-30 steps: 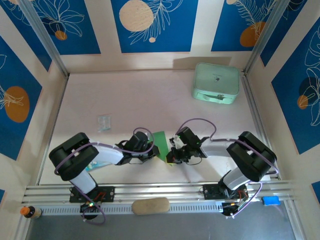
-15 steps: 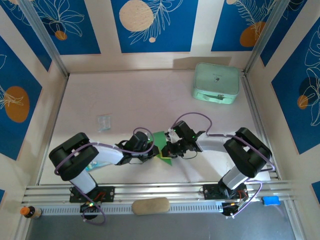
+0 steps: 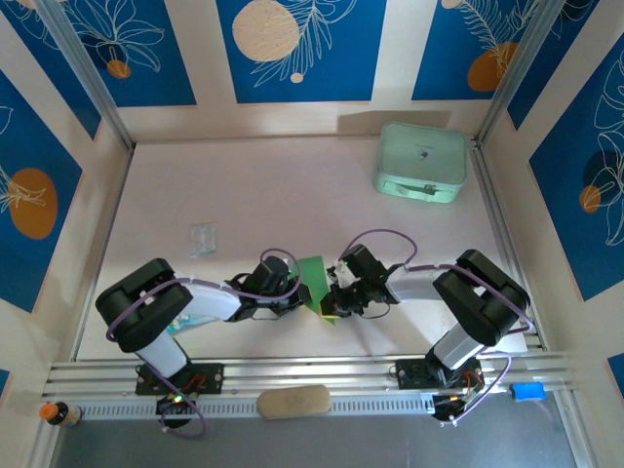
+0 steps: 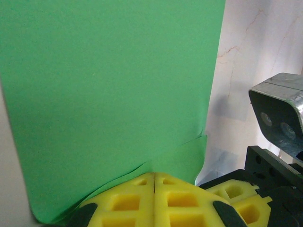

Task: Fold a paper plane with a square sheet of paper (pick it up from the middle)
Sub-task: Third fold the triangle at the center of the table.

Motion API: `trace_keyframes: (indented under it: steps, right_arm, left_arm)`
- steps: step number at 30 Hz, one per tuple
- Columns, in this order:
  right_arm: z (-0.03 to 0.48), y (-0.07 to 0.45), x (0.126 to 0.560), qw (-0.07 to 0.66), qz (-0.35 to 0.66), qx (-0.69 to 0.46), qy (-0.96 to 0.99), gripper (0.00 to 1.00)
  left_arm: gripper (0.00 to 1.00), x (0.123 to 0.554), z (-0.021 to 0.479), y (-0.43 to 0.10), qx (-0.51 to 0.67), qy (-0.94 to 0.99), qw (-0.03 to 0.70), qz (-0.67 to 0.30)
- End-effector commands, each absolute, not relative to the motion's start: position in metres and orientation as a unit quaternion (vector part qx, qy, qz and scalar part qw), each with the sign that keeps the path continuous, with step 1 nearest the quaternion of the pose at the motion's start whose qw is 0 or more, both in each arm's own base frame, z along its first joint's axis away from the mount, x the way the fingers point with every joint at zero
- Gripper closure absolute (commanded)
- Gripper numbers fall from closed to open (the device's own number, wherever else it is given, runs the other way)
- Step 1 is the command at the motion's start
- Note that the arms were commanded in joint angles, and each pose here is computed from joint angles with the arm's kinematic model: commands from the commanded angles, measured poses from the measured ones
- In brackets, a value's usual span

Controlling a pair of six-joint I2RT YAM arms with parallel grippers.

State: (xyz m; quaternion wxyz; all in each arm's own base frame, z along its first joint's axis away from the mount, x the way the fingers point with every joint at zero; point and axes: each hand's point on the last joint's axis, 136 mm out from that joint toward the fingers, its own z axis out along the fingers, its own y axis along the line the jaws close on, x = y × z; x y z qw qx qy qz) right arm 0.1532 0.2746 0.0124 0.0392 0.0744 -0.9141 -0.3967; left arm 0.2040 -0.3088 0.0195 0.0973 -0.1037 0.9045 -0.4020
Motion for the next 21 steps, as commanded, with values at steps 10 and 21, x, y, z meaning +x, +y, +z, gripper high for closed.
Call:
trace_keyframes:
  steps: [10,21]
  right_arm:
    - [-0.012,0.252,0.138,0.081,-0.346,0.036,-0.934,1.0]
    - [-0.014,0.25,0.14,0.081,-0.343,0.031,-0.935,1.0]
  left_arm:
    - [0.94,0.213,0.054,-0.318,-0.062,0.906,0.146,-0.391]
    - [1.0,0.196,0.006,-0.301,-0.098,0.928,0.112,-0.34]
